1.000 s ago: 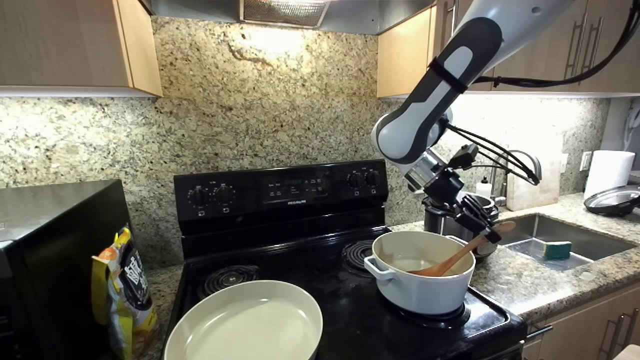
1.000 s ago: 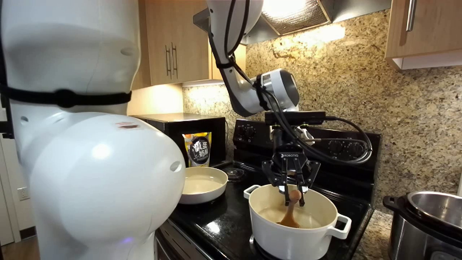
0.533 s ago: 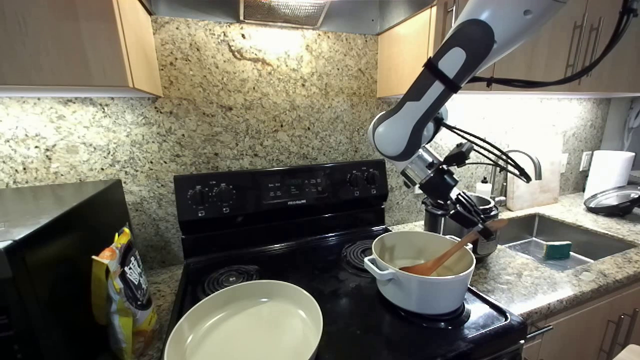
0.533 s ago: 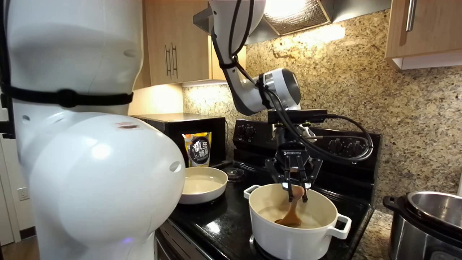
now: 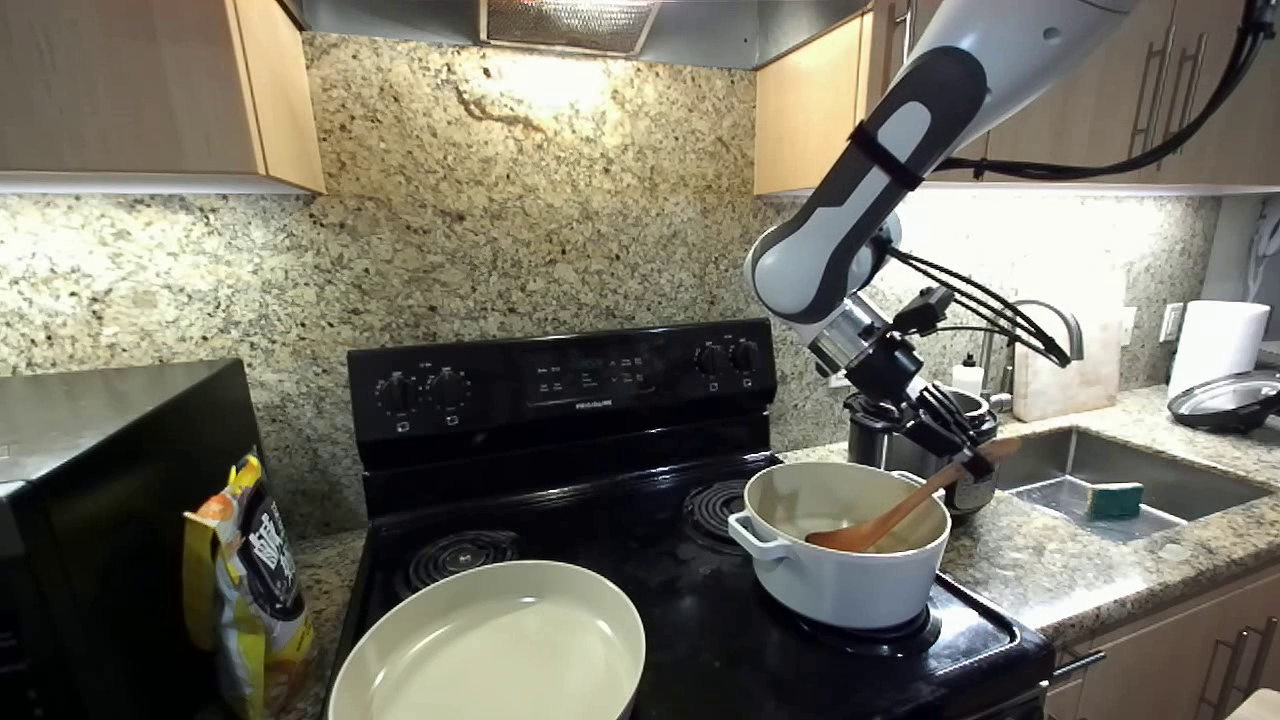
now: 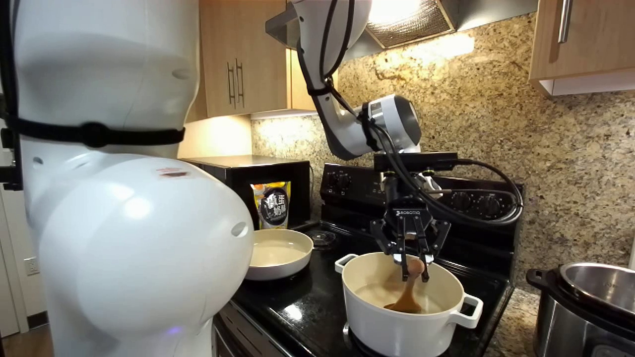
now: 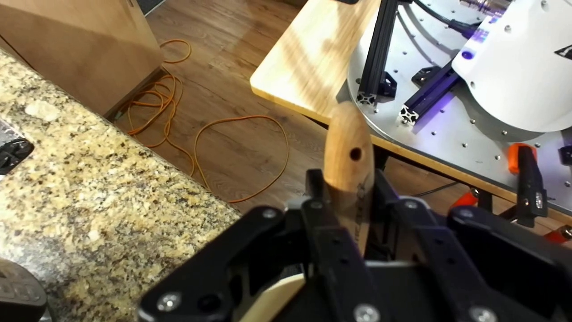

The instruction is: Use the wooden spoon to stir the pot.

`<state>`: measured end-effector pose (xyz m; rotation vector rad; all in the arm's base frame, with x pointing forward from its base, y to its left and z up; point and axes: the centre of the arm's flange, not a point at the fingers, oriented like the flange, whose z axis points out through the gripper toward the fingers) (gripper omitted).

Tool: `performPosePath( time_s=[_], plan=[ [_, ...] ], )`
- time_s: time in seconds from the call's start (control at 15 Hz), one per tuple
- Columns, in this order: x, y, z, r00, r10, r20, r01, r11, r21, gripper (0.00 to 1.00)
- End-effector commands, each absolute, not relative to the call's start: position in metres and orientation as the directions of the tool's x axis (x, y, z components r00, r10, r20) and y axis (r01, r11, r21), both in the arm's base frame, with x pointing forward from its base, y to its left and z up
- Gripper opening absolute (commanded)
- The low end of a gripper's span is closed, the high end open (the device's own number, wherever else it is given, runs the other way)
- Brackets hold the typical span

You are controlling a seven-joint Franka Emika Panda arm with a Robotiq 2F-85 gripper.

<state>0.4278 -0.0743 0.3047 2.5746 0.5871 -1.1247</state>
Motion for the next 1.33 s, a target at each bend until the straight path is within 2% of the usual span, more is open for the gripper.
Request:
performPosePath(
  time_s=[0.0,1.27],
  plan=[
    [0.418,-0.072,0.304,0.592,0.257,-0.764,0.463,-0.884,0.061,0.08],
    [0.43,-0.026,0.302,0.609,0.281,-0.742,0.414,-0.91,-0.006,0.08]
  ],
)
